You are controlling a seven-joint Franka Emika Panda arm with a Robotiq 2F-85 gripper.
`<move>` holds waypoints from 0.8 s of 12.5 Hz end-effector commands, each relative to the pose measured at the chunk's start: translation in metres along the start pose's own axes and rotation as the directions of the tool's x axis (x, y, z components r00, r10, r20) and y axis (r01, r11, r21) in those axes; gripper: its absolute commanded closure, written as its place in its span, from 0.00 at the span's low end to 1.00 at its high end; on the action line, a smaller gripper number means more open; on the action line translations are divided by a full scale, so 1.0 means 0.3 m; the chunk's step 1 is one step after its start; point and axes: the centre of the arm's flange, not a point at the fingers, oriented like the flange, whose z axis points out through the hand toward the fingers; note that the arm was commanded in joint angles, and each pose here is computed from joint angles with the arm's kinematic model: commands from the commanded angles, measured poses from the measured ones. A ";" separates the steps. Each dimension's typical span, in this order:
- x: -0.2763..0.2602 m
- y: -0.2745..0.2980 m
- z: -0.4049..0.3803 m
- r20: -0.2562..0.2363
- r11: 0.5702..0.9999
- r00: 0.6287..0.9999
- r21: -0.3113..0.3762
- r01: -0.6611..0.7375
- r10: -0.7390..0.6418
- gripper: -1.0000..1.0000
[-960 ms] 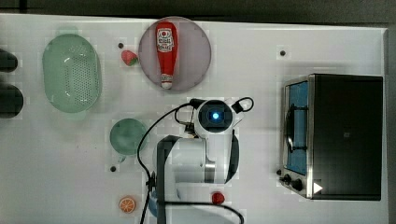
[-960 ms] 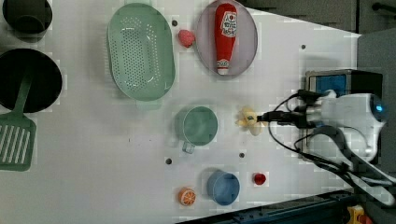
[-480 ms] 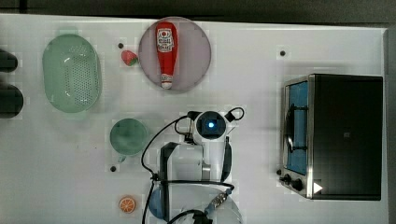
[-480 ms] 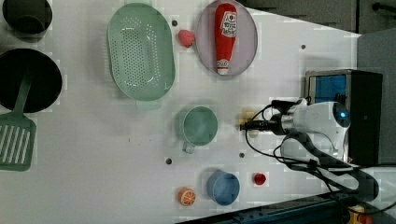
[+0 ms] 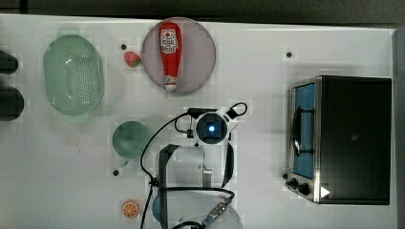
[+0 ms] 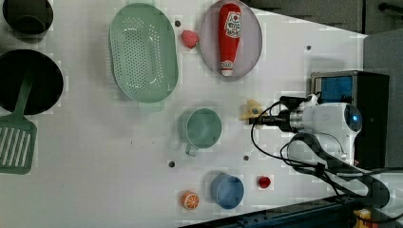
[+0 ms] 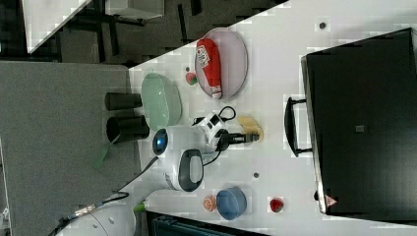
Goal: Pick Banana and place it in mug.
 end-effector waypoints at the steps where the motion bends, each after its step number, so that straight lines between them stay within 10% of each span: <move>1: 0.059 0.055 -0.181 -0.084 1.000 0.996 0.002 0.002 -0.002 0.73; 6: 0.003 0.078 -0.760 -0.111 1.000 0.994 0.030 -0.006 0.009 0.73; 10: -0.107 0.001 -1.067 -0.014 0.999 0.999 0.026 -0.033 0.033 0.73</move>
